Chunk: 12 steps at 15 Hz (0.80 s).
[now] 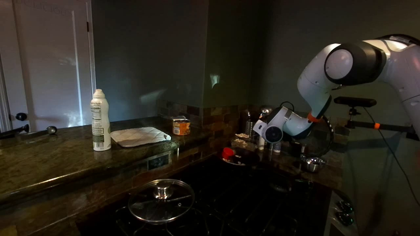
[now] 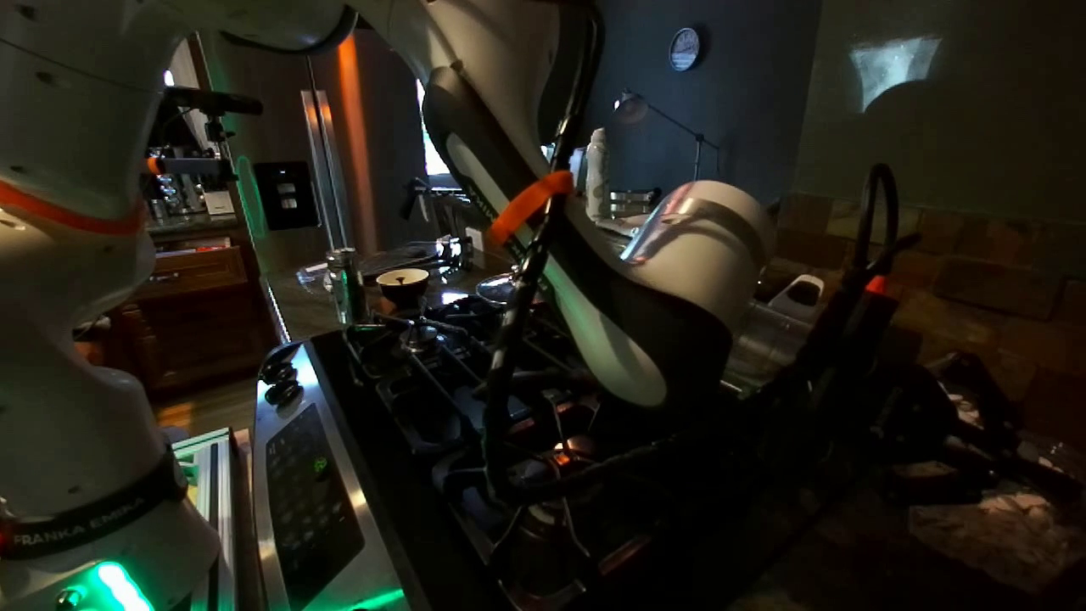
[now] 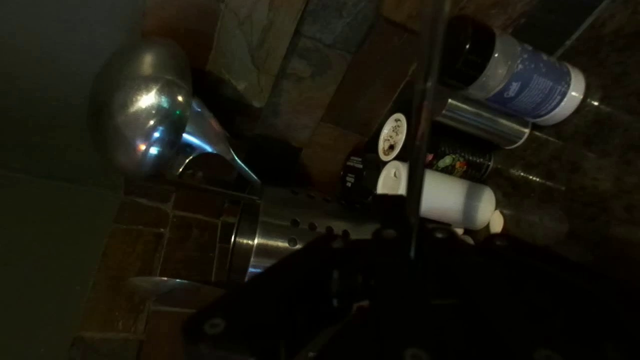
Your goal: Use the spoon to put some of the white objects onto the pan
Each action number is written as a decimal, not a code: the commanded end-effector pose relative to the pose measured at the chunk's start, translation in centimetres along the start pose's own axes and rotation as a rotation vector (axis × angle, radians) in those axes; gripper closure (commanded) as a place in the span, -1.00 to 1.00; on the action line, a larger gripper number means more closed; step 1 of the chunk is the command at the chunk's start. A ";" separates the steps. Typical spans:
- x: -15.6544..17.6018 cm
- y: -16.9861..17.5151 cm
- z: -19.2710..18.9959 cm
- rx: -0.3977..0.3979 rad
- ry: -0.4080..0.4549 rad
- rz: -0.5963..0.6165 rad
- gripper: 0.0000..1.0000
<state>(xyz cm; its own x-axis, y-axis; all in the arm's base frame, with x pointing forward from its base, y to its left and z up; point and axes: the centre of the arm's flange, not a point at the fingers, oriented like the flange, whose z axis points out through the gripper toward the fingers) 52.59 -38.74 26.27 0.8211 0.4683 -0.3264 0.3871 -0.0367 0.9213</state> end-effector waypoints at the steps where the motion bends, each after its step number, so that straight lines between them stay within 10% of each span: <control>1: -0.7 -0.9 -1.6 -0.023 -0.003 -0.018 0.98; 12: -2.4 -1.7 -5.0 -0.106 0.120 -0.020 0.98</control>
<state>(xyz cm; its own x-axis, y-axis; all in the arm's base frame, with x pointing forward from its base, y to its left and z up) 50.30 -36.32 25.86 0.7644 0.5456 -0.3435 0.3932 0.0278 0.9190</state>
